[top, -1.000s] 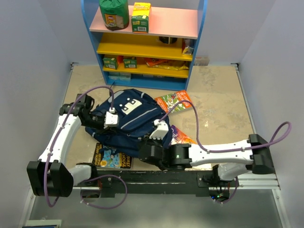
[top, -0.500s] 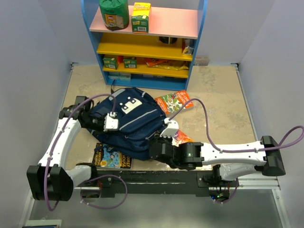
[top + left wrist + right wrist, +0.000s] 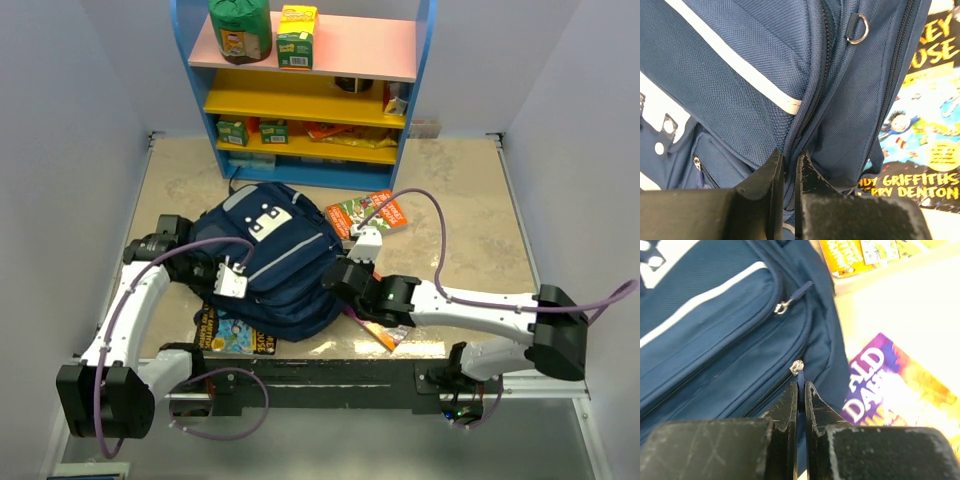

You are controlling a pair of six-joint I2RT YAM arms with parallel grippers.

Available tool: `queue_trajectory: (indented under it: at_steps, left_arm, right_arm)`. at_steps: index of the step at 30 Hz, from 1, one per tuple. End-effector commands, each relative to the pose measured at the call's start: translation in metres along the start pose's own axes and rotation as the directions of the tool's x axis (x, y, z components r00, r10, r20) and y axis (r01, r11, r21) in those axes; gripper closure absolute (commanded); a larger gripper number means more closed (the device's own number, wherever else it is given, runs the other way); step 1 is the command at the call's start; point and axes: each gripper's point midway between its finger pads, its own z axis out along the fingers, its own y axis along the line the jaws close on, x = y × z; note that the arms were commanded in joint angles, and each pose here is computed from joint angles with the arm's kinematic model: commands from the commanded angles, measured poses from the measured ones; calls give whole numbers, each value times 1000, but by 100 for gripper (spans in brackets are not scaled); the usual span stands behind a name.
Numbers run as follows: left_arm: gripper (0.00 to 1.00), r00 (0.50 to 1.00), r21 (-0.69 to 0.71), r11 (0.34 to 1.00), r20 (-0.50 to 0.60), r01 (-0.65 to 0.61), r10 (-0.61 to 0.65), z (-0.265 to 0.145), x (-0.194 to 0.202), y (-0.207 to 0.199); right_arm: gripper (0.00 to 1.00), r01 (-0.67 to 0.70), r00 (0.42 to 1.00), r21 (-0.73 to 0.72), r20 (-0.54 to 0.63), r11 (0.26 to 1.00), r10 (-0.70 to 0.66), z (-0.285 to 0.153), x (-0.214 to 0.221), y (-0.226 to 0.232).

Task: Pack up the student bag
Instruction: Zip the student bag at the center of the board.

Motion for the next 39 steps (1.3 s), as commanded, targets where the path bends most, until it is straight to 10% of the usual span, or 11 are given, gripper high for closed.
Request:
queue_trajectory:
  at_steps: [1,2,5,6,17,39]
  left_arm:
    - [98,994,-58,996,-88,-74,68,-15,10,17]
    - [86,996,-88,995,-81,-39,32,-18,7,23]
    - [4,999,-134,990,-22,40,-44,-29,-10,44]
    - [0,996,-74,993,6,88,-88,-27,-14,35]
    - [0,836,59,949,459,310,-301,-20,-129,67]
    - [0,899,-190,901,288,390,-329,83,-139,85]
  right_arm:
    - [100,51,992,52,112,997,-56,22,-28,-4]
    - [100,50,993,33,105,998,-53,22,-26,0]
    - [100,36,996,-40,81,999,-33,22,-20,14]
    - [100,28,997,-62,74,998,-24,22,-18,18]
    - [100,5,998,-118,69,993,3,18,-19,26]
    - [100,-27,997,-161,62,987,37,8,-24,28]
